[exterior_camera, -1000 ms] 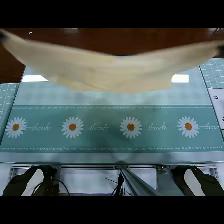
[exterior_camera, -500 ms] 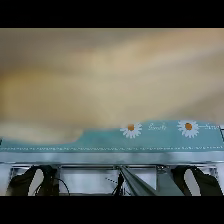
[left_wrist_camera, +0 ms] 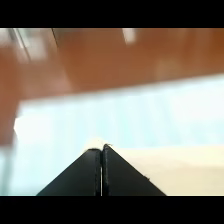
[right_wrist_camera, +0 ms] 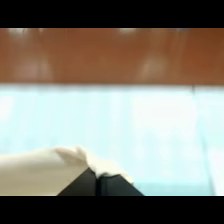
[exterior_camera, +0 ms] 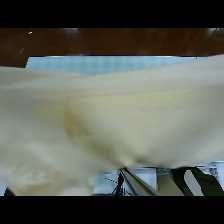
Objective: Fold the shirts.
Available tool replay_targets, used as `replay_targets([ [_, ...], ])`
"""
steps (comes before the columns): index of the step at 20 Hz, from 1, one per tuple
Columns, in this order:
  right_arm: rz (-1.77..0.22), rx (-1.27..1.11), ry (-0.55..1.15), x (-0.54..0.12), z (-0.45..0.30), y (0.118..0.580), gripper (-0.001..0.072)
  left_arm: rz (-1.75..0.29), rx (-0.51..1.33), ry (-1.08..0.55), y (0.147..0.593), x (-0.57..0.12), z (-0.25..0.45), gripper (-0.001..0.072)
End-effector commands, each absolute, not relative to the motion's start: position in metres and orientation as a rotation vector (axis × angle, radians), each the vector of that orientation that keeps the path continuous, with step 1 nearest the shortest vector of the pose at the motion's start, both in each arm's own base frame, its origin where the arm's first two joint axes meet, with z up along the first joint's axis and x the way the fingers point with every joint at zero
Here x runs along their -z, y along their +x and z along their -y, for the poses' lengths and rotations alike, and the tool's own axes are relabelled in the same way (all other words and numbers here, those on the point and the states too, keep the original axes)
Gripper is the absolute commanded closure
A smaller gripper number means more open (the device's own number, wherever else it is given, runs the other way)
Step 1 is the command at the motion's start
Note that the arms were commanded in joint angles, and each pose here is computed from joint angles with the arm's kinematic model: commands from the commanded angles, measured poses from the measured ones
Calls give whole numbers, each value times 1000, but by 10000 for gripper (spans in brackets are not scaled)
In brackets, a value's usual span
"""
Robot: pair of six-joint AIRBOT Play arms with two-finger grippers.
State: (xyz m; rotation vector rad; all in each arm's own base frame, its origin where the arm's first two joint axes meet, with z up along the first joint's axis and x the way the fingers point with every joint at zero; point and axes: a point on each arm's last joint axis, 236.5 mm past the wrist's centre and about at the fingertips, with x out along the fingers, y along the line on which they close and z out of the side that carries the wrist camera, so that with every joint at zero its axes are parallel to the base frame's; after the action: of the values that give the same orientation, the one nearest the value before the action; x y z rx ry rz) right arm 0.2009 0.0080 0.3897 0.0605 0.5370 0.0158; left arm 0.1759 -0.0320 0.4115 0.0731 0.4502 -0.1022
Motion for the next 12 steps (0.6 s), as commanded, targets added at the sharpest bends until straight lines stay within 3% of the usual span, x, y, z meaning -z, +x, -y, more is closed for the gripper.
replay_targets([
  [1, -895, -4, 94, -299, 12, 235, 687, -766, 140, -73, 213, -327, 20, 690],
  [5, -1202, -49, 129, -185, 21, 307, 687, -870, 181, -206, 294, -258, 6, 689],
  [9, -1237, -74, 192, -113, 23, 394, 687, -910, 255, -241, 389, -194, 7, 689],
  [12, -1144, -88, 270, -78, 20, 455, 687, -957, 267, -272, 443, -138, 16, 689],
])
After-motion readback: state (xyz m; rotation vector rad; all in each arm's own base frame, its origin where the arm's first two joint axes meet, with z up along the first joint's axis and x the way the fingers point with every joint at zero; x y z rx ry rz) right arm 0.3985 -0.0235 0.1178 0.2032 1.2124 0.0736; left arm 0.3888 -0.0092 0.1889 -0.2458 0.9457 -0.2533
